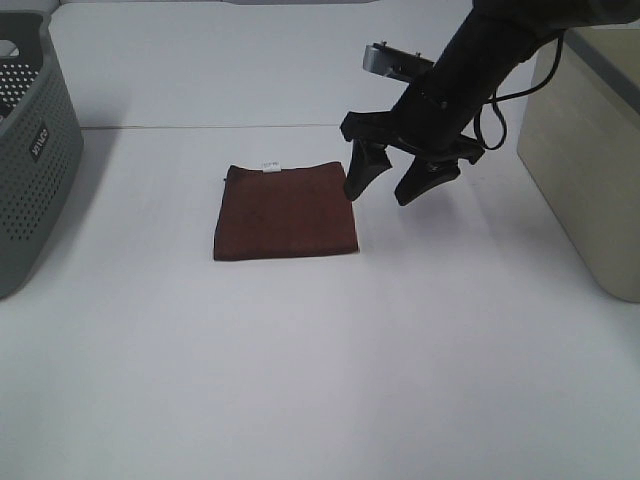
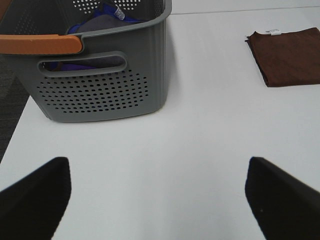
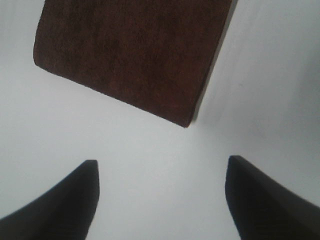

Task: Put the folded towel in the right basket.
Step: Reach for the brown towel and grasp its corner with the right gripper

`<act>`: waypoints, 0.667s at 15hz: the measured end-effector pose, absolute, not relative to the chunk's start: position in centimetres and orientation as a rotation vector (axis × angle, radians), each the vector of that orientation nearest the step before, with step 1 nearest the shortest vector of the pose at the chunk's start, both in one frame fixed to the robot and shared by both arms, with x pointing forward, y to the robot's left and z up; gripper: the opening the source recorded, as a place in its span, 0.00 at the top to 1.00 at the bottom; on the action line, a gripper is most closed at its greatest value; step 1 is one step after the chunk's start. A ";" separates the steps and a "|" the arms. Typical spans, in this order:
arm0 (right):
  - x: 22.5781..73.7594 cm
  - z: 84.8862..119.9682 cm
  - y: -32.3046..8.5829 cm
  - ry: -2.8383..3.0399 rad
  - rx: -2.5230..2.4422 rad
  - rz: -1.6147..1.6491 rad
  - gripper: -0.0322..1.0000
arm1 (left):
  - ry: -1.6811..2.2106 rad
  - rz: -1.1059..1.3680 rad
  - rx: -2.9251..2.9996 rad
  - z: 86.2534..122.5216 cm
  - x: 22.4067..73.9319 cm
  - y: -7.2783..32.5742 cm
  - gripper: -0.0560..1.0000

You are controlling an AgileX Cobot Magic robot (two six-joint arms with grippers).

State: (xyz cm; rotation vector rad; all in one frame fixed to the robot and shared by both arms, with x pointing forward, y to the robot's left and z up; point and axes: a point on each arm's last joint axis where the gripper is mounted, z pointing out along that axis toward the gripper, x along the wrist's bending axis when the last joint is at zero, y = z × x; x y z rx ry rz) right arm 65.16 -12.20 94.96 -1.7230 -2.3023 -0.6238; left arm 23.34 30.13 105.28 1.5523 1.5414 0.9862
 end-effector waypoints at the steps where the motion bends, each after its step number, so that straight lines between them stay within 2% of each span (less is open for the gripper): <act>1: 66.0 94.6 -12.1 -2.258 -1.724 -0.634 0.30 | 1.541 0.986 1.552 105.3 23.3 30.1 0.11; 7: 69.2 90.5 -13.7 -1.969 -1.766 -0.756 0.29 | 1.541 0.986 1.552 105.3 23.3 30.1 0.11; 10: 70.0 88.2 -13.7 -1.947 -1.836 -0.780 0.22 | 1.541 0.986 1.552 105.3 23.3 30.1 0.11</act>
